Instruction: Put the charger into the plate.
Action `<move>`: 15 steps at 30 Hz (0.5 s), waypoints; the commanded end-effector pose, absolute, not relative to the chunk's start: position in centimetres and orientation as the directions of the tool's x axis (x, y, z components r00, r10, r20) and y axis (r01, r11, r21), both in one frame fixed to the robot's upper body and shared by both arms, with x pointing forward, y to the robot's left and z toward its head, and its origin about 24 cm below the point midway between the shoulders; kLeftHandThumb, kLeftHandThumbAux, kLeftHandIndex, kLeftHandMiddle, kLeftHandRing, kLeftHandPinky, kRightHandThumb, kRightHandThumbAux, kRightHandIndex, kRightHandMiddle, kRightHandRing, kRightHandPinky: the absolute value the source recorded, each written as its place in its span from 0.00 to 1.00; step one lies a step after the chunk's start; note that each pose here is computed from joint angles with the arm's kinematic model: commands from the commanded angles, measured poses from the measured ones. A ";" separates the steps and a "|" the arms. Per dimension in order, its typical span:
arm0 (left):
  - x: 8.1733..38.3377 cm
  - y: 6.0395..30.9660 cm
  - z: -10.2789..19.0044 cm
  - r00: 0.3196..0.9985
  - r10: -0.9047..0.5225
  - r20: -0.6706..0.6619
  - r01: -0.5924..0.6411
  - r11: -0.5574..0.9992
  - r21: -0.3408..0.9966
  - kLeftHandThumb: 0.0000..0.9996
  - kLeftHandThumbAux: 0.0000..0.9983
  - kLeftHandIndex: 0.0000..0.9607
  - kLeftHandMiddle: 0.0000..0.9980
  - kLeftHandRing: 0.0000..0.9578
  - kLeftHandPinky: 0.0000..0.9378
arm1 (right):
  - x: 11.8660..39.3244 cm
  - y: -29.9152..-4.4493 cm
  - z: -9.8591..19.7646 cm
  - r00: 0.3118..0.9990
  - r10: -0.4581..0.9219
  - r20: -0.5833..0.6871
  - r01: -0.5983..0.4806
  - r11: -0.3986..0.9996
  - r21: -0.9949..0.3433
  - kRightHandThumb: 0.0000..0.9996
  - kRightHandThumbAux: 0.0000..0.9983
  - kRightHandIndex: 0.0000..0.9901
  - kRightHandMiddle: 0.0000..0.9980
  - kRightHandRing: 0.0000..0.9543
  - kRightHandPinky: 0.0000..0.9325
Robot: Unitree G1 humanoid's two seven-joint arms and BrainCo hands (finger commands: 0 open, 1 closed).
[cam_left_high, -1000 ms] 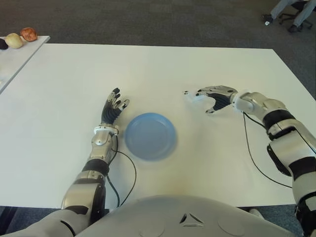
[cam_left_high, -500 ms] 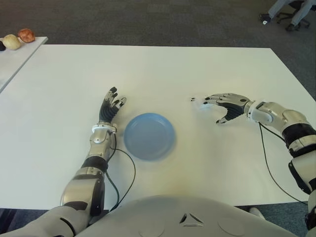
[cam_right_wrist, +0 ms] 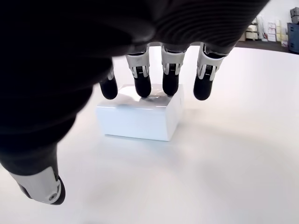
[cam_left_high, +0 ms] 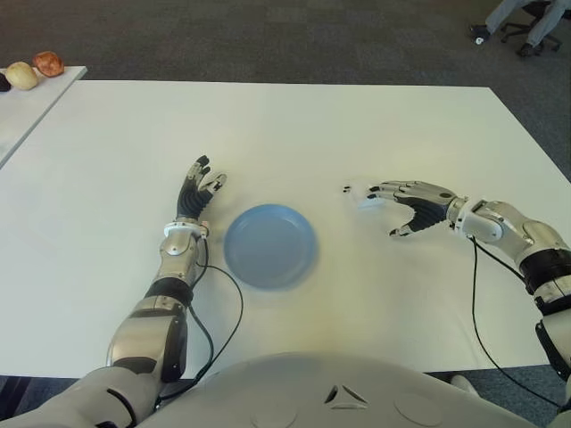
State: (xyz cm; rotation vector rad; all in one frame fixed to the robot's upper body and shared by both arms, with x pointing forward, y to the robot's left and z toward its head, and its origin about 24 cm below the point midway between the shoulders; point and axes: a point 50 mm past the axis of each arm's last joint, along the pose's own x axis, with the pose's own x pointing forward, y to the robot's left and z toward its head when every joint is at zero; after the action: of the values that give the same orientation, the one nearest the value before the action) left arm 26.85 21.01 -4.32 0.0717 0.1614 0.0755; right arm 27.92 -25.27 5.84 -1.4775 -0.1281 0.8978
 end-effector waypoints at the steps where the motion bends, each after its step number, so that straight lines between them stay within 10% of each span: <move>1: 23.3 21.1 -8.4 0.917 0.101 -0.386 -0.080 0.994 0.069 0.00 0.61 0.00 0.03 0.02 0.03 | 26.2 -24.9 5.8 0.649 0.618 -0.444 -0.451 -0.157 -0.879 0.00 0.66 0.00 0.04 0.03 0.00; 15: 23.3 21.2 -8.5 0.911 0.094 -0.402 -0.078 0.995 0.056 0.00 0.67 0.00 0.03 0.02 0.04 | 23.4 -23.0 8.6 0.581 0.706 -0.404 -0.426 -0.160 -0.891 0.00 0.74 0.00 0.03 0.01 0.00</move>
State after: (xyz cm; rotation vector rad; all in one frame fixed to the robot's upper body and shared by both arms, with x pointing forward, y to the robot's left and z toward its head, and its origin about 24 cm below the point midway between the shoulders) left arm 26.93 21.17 -4.37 0.0703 0.1686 0.0814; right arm 23.60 -22.77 8.41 -1.4110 -0.2667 1.0112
